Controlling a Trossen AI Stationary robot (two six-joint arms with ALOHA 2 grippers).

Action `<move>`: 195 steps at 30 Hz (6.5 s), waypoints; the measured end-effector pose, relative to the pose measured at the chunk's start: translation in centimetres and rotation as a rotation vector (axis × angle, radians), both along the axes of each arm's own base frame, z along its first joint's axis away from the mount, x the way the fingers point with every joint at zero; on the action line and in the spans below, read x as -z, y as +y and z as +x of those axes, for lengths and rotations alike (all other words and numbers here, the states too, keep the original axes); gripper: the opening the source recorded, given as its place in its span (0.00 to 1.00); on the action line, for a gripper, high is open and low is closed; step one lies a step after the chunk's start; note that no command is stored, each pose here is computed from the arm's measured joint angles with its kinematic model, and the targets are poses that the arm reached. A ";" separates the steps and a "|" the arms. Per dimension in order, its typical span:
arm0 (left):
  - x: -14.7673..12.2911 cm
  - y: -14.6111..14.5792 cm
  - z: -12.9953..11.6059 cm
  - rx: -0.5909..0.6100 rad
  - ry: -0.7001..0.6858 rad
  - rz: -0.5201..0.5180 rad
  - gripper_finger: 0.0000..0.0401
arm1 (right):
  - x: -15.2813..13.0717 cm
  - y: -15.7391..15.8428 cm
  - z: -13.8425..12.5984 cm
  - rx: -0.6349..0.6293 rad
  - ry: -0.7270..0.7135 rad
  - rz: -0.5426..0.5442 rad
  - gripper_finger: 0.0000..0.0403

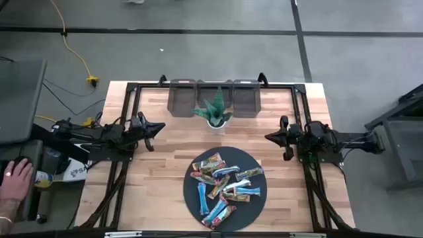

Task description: Pick and place Granola Bars by type

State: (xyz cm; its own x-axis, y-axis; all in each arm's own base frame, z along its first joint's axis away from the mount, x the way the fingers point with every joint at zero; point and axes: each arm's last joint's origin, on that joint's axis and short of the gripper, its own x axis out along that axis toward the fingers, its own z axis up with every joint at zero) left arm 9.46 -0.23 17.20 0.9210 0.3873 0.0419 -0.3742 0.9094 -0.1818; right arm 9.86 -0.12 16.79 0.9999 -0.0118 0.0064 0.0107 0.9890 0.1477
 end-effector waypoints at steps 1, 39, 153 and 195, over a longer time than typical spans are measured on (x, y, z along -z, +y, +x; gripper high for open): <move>0.0 0.0 0.0 0.000 0.000 0.000 0.00 | 0.0 0.0 0.0 0.000 0.000 0.000 0.00; 0.0 0.0 0.0 0.000 0.000 0.000 0.00 | 0.0 0.0 0.0 0.000 0.000 0.000 0.00; 0.0 0.0 0.0 0.003 0.000 0.000 0.00 | -18.6 13.8 17.5 -0.596 0.869 -0.287 0.30; 0.0 0.0 0.0 0.003 -0.001 0.000 0.00 | -1.3 24.5 23.1 -0.697 0.875 -0.236 0.65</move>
